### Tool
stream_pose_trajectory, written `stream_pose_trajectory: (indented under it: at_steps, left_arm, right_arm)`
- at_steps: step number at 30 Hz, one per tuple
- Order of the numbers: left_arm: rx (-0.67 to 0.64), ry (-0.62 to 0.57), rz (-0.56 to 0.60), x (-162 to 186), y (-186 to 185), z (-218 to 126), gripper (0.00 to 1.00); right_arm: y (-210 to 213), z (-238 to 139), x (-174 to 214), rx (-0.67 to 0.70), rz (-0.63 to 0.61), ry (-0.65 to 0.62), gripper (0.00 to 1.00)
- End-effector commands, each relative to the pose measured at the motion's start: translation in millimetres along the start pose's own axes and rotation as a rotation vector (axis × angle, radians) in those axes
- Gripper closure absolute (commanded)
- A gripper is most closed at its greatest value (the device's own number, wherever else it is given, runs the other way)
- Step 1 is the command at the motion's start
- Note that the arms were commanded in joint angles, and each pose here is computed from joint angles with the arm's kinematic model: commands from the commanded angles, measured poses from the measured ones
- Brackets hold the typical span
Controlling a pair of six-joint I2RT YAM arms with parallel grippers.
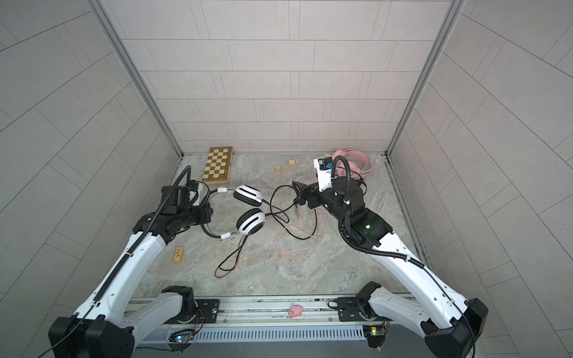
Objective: Wrap the headphones
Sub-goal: 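Grasp the white headphones with the left gripper and release the right gripper, then raise the headphones with the left gripper while the right gripper grasps the black cable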
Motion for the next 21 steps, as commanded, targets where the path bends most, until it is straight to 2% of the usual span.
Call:
stream_pose_trajectory:
  at_steps: [1,4,8,12,15,18,21]
  left_arm:
    - [0.143,-0.121,-0.132,-46,-18,-18,1.00]
    - [0.262,-0.174,-0.232,-79,-29,-35,1.00]
    - [0.285,-0.235,-0.237,-117,-41,-71,1.00]
    - [0.345,-0.325,-0.271,-151,-53,-112,1.00]
    - [0.407,-0.371,-0.290,-169,-66,-136,1.00]
    - [0.463,-0.390,-0.307,-178,-76,-149,1.00]
    - [0.478,-0.402,-0.299,-181,-79,-154,1.00]
  right_arm:
    - [-14,13,20,0.018,0.057,0.051,0.08]
    - [-23,25,35,0.035,0.051,0.098,0.08]
    - [-26,49,59,0.013,0.048,0.146,0.08]
    - [-18,74,81,-0.067,0.101,0.190,0.08]
    - [-3,91,87,-0.188,0.165,0.176,0.08]
    - [16,105,99,-0.292,0.210,0.185,0.08]
    - [39,116,110,-0.368,0.200,0.231,0.10]
Point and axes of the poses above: each gripper's point midway between its finger pads, its own z axis out along the fingers, its own y axis along the line the jaws close on, x = y × z, the point moved 3 cm from there along -z, back along the fingers
